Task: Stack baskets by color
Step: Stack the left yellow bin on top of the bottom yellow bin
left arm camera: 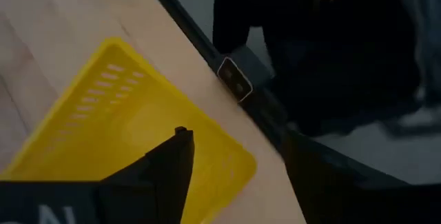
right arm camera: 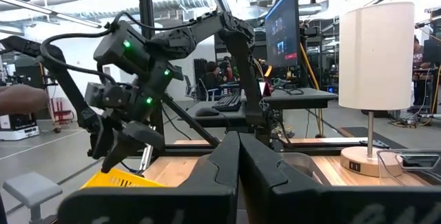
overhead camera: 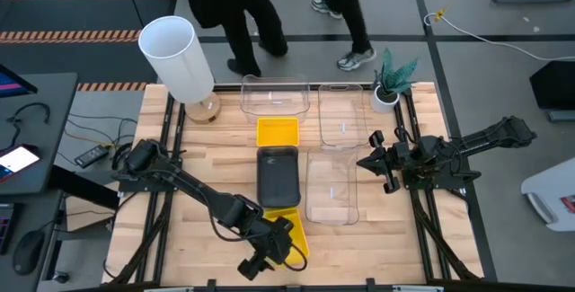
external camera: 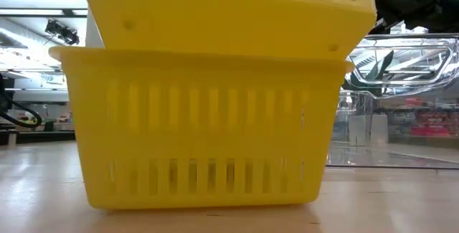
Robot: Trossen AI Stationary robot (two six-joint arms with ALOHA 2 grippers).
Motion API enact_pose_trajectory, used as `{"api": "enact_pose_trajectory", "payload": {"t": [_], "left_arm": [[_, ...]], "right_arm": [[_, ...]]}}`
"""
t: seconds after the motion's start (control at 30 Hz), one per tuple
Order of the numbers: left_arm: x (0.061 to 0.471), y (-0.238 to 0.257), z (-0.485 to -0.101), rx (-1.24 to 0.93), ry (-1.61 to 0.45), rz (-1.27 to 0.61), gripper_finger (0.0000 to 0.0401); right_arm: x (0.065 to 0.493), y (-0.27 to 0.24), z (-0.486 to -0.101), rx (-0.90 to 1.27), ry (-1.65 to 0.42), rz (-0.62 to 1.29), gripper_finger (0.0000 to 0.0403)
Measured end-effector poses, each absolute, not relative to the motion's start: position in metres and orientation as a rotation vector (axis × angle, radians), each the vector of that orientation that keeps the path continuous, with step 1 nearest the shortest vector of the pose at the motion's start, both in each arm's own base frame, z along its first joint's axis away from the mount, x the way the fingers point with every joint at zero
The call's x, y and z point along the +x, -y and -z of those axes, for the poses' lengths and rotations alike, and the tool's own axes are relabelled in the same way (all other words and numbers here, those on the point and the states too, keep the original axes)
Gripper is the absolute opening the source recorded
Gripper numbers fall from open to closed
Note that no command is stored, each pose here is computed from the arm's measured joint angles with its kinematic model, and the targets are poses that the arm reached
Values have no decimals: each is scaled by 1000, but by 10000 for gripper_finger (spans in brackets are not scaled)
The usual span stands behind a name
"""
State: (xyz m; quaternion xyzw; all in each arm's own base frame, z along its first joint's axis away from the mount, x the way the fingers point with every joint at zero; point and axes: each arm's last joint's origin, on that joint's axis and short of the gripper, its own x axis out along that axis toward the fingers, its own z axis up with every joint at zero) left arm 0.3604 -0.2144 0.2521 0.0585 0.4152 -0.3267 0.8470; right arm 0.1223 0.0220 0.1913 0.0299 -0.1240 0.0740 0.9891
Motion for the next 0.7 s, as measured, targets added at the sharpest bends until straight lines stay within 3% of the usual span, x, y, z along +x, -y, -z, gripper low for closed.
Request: {"api": "enact_pose_trajectory", "payload": {"t": [0.17, 0.7], "left_arm": [[365, 222, -256, -77, -850, 577, 224], [360, 253, -243, 1, -785, 301, 192]], "right_arm": [[122, -22, -191, 60, 249, -148, 16], [122, -22, -191, 60, 249, -148, 16]]}}
